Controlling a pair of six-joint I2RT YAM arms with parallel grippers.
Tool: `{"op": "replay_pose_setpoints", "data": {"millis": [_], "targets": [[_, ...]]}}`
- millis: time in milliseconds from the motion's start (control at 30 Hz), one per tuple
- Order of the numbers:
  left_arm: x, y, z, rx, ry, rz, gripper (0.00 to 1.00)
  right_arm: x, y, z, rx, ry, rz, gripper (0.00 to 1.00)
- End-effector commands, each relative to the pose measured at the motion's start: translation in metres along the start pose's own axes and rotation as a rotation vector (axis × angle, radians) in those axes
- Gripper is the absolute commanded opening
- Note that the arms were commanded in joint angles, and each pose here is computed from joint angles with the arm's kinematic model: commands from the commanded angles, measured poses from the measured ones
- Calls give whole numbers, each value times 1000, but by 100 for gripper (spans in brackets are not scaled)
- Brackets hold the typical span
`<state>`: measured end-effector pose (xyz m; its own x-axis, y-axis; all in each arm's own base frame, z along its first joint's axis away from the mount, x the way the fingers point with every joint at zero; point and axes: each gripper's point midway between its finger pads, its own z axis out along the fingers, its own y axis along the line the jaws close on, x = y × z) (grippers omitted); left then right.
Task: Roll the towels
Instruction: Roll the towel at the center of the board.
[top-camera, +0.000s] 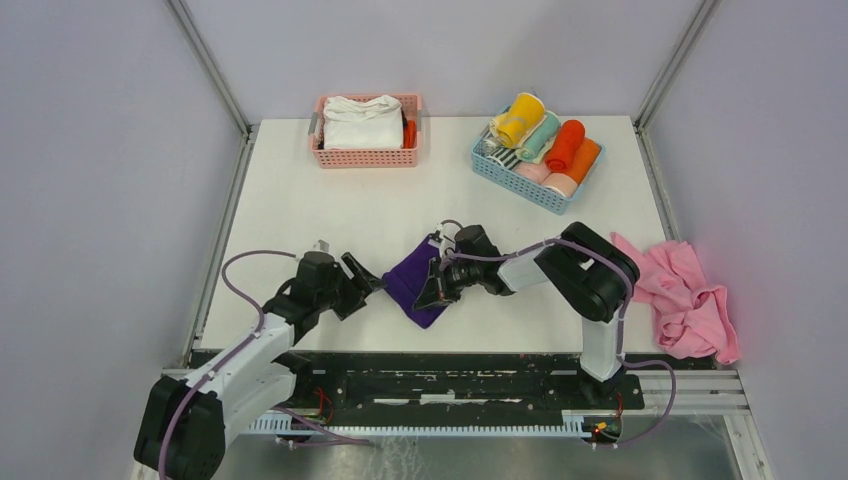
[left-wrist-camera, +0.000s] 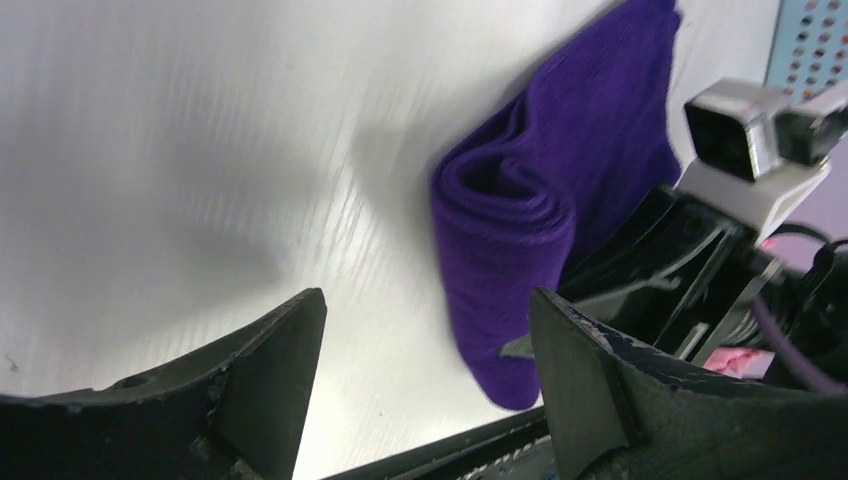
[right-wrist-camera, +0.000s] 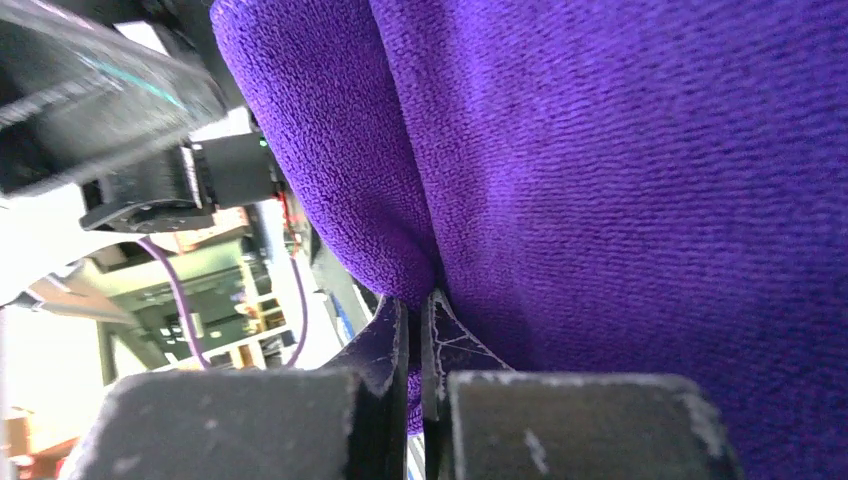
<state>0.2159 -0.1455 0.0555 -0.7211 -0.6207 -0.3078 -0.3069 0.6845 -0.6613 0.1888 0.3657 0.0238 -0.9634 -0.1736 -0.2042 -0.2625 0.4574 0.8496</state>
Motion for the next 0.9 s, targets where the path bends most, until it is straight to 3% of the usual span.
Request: {"op": "replay_pose_setpoints", "data": {"millis": [0,200,367,667,867], "targets": [[10,-13,3,103,49,-18,82,-9,-4,1,-91,-25,58,0],[16,-30,8,205,87,-50,83,-13,-15,5,-98,0,107,2],[7,-32,15,195,53,-70,82,-14,-19,6,-62,21,97,3],[10,-6,44,43,82,-106,68,-17,-16,-3,3,27,30,10],[11,25,53,-112,71,-124,63,-21,-2,-26,119,12,-100,24]]}}
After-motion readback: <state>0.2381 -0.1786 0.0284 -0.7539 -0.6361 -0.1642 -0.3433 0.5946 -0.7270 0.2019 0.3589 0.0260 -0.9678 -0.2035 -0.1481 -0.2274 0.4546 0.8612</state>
